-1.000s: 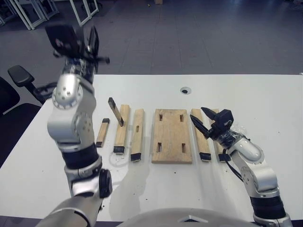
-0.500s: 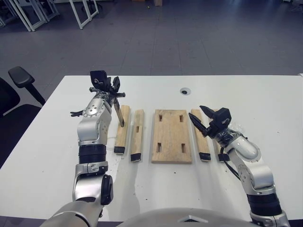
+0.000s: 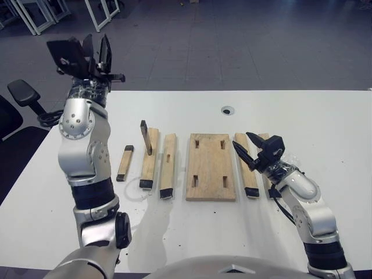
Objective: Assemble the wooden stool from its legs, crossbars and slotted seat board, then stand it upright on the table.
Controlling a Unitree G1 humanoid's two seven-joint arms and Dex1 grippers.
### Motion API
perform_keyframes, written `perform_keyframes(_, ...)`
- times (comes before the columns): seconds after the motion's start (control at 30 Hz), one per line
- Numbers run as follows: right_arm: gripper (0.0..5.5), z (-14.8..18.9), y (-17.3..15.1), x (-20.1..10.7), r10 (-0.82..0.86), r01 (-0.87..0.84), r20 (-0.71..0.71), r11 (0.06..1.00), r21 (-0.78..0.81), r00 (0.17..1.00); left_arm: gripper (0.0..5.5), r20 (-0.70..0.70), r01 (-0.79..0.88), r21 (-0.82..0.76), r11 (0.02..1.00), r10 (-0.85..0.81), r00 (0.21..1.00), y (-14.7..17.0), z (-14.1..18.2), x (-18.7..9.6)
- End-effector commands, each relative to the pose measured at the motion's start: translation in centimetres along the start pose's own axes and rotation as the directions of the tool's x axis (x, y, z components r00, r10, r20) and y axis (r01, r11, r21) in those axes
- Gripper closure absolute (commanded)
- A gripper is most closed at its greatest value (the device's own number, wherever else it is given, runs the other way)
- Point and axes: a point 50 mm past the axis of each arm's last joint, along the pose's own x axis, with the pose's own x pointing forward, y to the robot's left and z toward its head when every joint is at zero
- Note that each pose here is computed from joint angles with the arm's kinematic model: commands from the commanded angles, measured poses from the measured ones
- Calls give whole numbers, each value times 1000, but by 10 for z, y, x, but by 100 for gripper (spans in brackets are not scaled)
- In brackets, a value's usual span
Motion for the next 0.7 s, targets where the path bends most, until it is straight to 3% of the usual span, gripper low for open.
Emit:
perform_keyframes(0.03, 283, 2, -1, 0, 4, -4, -7, 1000, -9, 1000, 335, -155, 75, 27, 997, -70, 985, -16, -34, -38)
perform_keyframes(0.2, 283, -1, -2, -3, 2, -2, -23, 1000, -9, 1000, 238, -311, 114, 53, 992, -92, 946, -25, -71, -96)
perform_keyframes(0.5, 283, -2, -5, -4, 9, -9, -36, 1000, -15, 999, 238, -582, 97, 68, 993, -40, 812, -16, -127, -157)
perform_keyframes(0.7, 283, -2, -5, -3, 12, -12, -39, 1000, -18, 999, 238, -662, 101, 51, 994, -42, 748, -19, -139, -168)
